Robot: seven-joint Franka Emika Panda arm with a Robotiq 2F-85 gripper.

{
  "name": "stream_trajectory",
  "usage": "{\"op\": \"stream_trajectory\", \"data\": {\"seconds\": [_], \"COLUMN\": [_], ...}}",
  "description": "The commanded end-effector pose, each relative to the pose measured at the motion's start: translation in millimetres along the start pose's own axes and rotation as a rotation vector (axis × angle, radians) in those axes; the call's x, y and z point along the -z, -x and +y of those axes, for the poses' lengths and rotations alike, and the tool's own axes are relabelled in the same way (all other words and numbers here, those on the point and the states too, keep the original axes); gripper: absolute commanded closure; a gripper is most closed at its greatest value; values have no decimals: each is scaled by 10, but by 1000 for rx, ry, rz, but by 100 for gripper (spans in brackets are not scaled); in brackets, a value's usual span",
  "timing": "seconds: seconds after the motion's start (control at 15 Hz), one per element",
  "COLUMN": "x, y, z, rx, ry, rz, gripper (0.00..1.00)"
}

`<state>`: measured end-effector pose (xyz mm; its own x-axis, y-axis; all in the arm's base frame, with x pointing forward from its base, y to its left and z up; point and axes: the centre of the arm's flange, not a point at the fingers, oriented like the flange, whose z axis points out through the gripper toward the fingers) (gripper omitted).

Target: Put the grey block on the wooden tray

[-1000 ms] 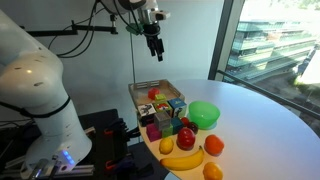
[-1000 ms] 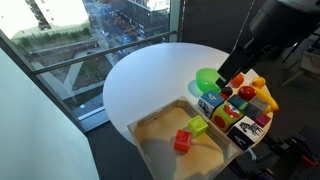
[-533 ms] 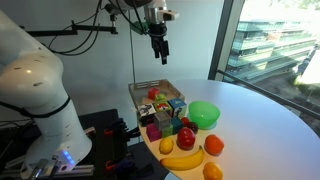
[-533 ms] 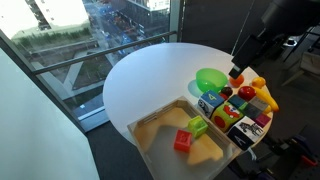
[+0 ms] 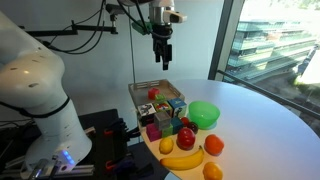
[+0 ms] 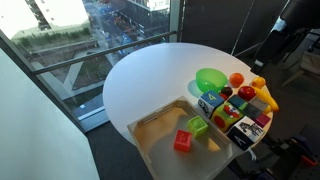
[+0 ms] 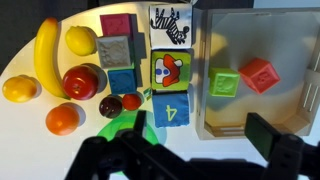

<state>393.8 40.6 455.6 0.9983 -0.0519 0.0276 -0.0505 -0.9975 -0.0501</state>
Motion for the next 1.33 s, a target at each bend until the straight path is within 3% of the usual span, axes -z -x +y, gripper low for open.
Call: {"op": "stream_trajectory", "data": {"seconds": [0.0, 0.47, 0.8, 1.27], "x": [-77, -624, -968, -1124], "y": [44, 153, 268, 358], "z": [273, 642, 786, 824], "rx": [-2, -26, 48, 111], "ry": [3, 74, 135, 107], "rz": [-18, -85, -69, -76], "gripper": [0, 0, 0, 0]}}
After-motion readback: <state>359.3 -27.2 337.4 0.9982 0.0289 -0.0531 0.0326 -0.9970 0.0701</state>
